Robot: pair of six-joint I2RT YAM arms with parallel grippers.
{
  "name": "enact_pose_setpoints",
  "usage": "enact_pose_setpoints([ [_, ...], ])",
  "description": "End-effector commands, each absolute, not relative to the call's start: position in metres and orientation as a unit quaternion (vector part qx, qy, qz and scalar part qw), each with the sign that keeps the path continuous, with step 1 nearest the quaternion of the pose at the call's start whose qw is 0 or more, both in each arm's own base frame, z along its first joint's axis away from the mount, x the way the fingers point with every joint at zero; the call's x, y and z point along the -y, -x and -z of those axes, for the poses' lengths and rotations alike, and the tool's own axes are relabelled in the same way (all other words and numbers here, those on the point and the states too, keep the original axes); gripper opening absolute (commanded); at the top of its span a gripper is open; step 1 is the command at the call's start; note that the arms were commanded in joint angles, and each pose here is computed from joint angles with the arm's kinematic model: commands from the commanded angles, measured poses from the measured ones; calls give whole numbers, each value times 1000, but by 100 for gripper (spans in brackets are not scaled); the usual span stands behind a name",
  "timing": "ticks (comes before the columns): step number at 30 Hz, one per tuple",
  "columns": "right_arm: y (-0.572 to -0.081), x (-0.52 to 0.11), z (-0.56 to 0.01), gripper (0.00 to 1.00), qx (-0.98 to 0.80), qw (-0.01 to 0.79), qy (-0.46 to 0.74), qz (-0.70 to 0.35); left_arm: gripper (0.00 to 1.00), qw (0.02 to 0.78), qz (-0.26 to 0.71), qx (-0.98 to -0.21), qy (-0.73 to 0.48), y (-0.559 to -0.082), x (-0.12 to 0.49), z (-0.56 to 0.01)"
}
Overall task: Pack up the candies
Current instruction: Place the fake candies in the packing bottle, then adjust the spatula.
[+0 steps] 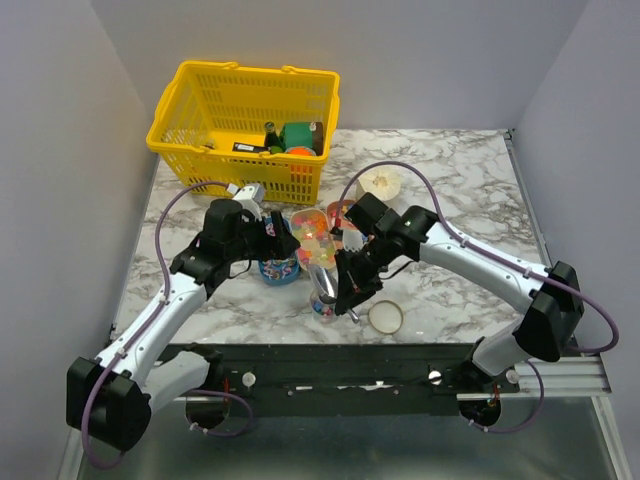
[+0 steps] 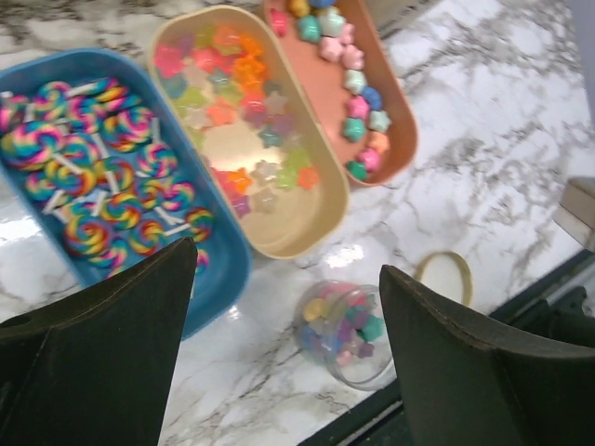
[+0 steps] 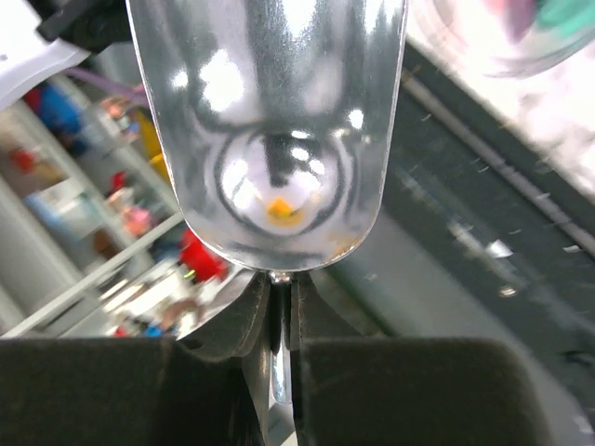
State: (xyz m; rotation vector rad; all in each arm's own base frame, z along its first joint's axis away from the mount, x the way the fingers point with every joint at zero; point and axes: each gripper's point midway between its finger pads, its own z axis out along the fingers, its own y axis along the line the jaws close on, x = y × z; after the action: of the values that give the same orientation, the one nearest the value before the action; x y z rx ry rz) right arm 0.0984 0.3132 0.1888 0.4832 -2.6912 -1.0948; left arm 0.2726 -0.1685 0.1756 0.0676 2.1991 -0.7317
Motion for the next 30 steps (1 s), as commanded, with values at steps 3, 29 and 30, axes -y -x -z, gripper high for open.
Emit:
enact_pose_setpoints([
  [3,-127,-302,-179,1,938,-25,-224,264,89,400,365,-836,-81,-259,209,-205],
  [29,-172,-312,-233,1,922,-179,-244,240,69,341,351,-860,-143,-240,242,-163],
  [30,-174,-313,-234,1,922,-181,-244,240,69,343,350,-860,-142,-241,242,-164],
])
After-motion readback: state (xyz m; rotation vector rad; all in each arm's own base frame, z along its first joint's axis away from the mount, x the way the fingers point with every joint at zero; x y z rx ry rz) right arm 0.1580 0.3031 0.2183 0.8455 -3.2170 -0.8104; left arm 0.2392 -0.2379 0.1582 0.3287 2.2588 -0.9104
